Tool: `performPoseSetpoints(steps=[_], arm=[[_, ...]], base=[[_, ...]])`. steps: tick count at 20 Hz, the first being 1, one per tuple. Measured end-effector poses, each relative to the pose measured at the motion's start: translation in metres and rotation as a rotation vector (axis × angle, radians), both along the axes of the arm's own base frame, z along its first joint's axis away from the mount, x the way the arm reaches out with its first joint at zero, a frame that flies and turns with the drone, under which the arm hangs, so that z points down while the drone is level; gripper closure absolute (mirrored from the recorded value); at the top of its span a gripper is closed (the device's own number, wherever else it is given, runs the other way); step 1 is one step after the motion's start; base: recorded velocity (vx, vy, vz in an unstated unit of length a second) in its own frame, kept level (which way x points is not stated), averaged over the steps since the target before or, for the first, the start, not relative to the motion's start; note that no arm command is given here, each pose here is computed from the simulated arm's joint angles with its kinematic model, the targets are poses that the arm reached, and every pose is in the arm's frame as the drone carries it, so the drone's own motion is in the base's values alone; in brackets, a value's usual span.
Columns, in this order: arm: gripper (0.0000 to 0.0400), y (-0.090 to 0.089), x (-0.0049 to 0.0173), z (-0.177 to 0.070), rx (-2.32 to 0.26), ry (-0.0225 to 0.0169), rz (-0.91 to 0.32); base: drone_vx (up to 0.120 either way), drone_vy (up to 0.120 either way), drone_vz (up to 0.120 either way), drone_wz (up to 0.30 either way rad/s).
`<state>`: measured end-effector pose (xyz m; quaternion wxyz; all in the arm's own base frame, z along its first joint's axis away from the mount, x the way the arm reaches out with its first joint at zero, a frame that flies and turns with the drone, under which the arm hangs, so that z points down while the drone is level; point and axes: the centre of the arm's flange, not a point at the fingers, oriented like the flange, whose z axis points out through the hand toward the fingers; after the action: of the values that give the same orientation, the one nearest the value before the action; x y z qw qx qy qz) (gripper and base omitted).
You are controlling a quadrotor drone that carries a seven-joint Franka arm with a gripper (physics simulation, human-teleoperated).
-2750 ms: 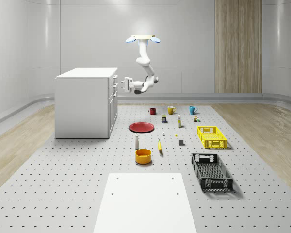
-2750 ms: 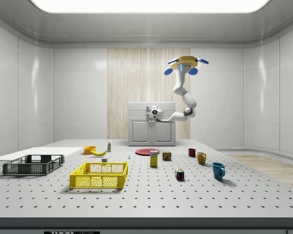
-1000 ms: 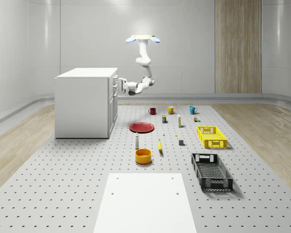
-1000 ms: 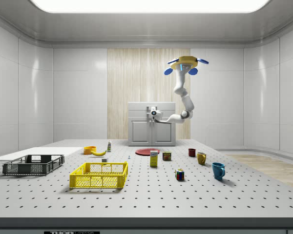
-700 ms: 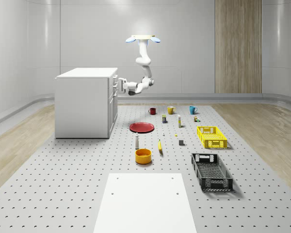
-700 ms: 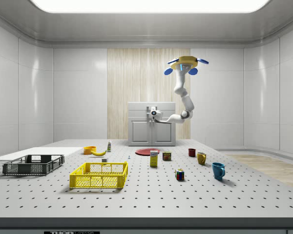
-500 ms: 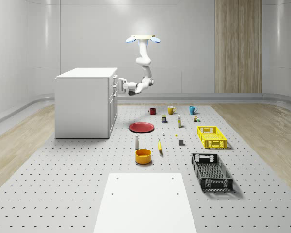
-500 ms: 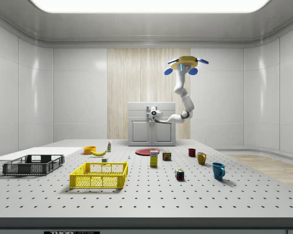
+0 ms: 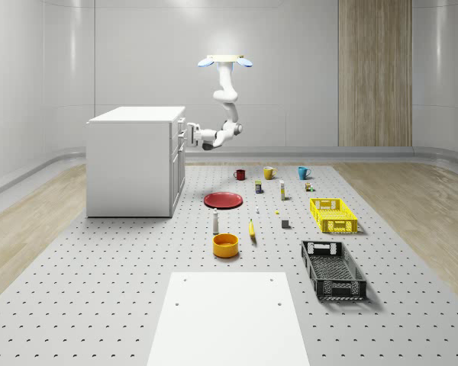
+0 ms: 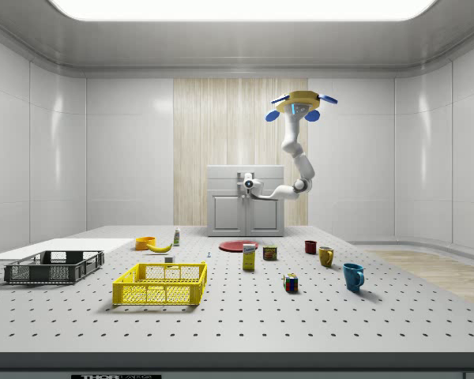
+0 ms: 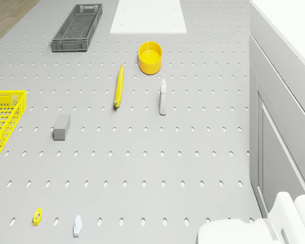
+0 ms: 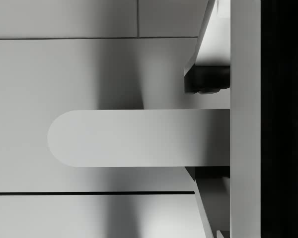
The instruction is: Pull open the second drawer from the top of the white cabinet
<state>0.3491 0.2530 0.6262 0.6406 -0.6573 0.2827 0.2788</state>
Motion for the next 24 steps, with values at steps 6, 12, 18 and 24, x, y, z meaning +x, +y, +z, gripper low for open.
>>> performPoseSetpoints(steps=[6,12,18,24], arm=[[0.0231,-0.007,0.0014,-0.002,-0.005,-0.0571,0.000],[0.0242,-0.016,0.0020,-0.006,0.005,-0.0625,0.000],[0.0213,-0.030,-0.0005,0.001,-0.003,-0.0064,0.000],[0.0231,-0.039,0.0002,-0.001,0.001,-0.0078,-0.001]], base=[[0.000,0.000,0.000,0.000],[0.000,0.000,0.000,0.000],[0.000,0.000,0.000,0.000],[0.000,0.000,0.000,0.000]])
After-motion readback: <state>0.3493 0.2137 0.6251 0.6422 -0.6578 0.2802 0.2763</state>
